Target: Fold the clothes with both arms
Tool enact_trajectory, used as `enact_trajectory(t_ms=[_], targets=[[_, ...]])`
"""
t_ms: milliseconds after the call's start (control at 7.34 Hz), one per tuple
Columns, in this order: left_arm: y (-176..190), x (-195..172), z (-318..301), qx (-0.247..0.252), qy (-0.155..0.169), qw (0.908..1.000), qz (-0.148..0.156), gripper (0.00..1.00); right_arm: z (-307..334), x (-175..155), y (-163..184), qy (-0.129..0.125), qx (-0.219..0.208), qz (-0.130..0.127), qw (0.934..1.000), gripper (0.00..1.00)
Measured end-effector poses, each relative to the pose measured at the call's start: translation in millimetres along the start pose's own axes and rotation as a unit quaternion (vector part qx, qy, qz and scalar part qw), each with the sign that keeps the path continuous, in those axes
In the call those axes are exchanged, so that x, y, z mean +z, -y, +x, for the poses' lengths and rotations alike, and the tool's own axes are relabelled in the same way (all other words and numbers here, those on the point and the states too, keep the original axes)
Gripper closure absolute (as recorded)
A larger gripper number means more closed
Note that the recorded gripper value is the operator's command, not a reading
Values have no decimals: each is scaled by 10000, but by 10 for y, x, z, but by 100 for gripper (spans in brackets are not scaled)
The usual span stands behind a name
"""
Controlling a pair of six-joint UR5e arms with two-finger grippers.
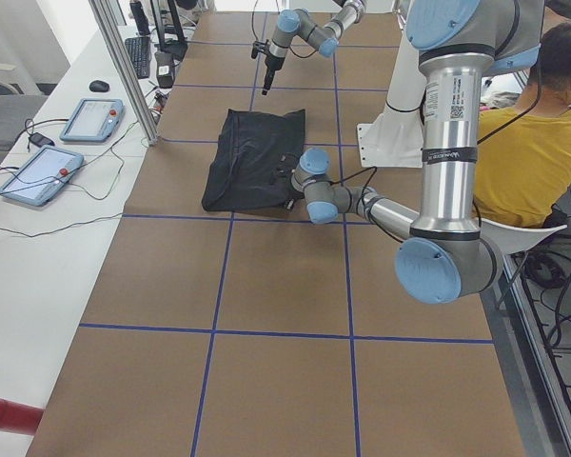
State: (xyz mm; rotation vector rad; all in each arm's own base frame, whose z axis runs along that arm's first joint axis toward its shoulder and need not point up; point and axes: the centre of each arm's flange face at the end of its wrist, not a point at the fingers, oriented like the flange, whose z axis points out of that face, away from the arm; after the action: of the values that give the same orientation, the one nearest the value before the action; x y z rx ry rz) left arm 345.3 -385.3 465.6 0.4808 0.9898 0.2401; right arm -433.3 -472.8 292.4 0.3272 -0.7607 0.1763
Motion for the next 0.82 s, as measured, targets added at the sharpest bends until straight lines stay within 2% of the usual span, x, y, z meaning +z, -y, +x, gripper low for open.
enact_trajectory(t_ms=[272, 409, 817], targets=[[340, 7, -818, 558, 647, 9961, 201, 100, -25, -6, -20, 20, -16, -11, 10000, 0], [669, 79, -1162, 699, 929, 9927, 317, 100, -41, -12, -24, 33, -21, -14, 10000, 0], [2153, 614, -1623, 718, 1444, 9857, 493, 100, -86, -40, -35, 78, -39, -12, 10000, 0]])
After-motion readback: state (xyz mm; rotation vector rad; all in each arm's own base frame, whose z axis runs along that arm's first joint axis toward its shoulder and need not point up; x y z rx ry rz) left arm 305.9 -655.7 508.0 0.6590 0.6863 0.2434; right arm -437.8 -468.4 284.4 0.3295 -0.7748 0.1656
